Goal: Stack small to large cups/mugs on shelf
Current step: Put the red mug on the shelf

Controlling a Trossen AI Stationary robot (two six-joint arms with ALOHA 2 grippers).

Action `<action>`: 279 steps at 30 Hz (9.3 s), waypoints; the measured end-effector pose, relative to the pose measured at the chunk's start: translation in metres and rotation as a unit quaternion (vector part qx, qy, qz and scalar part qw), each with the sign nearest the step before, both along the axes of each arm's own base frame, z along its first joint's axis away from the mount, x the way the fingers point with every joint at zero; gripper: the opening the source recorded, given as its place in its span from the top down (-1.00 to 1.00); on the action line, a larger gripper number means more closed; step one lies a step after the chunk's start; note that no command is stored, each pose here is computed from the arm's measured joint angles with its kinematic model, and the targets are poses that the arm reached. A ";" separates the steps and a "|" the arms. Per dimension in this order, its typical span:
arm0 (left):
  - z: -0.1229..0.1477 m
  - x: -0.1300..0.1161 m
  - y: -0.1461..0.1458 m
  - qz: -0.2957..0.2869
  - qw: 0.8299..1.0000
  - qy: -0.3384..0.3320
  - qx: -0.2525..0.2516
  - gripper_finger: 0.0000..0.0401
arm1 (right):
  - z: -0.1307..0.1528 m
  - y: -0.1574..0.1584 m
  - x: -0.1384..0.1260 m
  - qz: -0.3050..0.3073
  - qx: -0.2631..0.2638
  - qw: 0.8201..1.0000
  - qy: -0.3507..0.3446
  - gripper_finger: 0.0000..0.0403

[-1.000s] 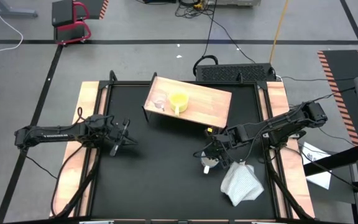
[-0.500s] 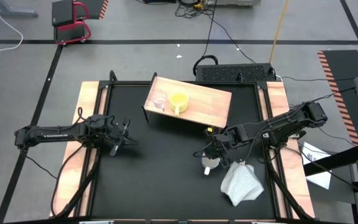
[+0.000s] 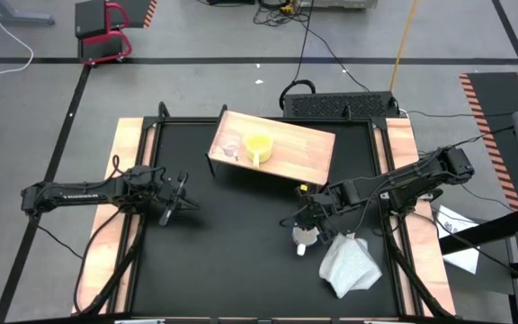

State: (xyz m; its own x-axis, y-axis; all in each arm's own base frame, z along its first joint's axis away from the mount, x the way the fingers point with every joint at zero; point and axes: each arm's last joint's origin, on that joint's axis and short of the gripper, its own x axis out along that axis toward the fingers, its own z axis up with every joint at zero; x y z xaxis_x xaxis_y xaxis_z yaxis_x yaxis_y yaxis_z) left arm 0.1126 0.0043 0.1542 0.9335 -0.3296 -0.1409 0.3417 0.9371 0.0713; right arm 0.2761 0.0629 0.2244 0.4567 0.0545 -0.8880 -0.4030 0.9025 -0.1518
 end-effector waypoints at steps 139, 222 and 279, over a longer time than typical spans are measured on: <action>-0.004 -0.001 0.000 -0.006 1.000 0.008 0.027 0.84 | 0.180 -0.132 0.025 -0.119 0.105 0.987 0.007 1.00; -0.005 -0.001 -0.006 -0.033 0.999 0.011 0.034 0.84 | 0.157 -0.200 0.028 -0.226 0.077 0.970 0.052 1.00; -0.005 -0.001 -0.009 -0.043 0.998 0.012 0.038 0.84 | 0.157 -0.214 0.024 -0.258 0.109 0.959 0.036 0.68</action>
